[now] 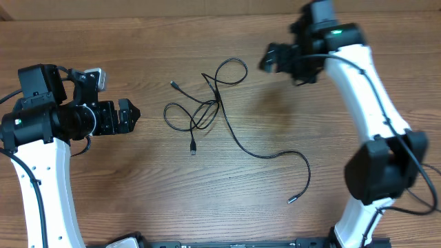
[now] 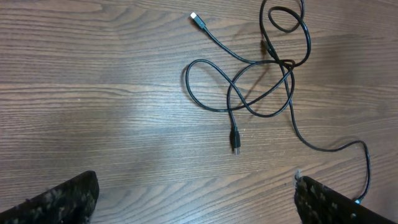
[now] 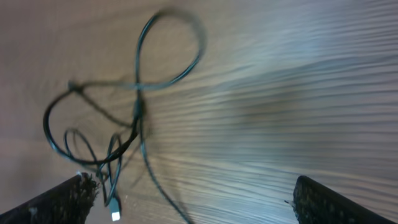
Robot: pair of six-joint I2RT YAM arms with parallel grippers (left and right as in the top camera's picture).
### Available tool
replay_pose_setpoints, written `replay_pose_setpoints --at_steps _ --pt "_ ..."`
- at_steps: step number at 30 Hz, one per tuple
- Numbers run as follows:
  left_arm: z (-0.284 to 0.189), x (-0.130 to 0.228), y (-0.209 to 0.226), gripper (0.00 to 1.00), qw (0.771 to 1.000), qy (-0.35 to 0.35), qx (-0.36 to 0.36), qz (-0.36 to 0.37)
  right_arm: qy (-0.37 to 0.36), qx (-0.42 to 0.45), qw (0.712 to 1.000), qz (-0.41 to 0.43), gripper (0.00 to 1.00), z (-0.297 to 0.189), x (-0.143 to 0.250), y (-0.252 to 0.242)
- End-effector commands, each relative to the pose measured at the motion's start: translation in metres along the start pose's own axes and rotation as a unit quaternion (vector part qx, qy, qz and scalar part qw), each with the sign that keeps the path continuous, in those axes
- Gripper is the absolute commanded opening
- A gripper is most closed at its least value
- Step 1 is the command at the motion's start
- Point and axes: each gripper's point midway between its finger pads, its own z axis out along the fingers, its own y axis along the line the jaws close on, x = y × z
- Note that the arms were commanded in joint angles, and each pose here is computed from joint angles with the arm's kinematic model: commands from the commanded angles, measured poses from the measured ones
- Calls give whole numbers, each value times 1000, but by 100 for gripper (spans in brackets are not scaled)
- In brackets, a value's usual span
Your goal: Untangle cables
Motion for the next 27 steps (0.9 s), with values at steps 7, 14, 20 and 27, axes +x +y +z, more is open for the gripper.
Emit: replay_pose_setpoints --at_steps 7,14,20,27 --pt "-4 -4 -4 100 1000 -9 8 -2 67 -8 993 -94 100 79 52 69" --pt "-4 -4 -4 100 1000 -9 8 -2 64 -2 990 -126 100 100 63 89" --pt "-4 -4 -4 100 1000 -9 8 -2 47 -15 989 -139 99 102 59 101" --pt "-4 -4 -4 100 1000 -9 8 -2 0 -43 981 -190 95 106 42 123"
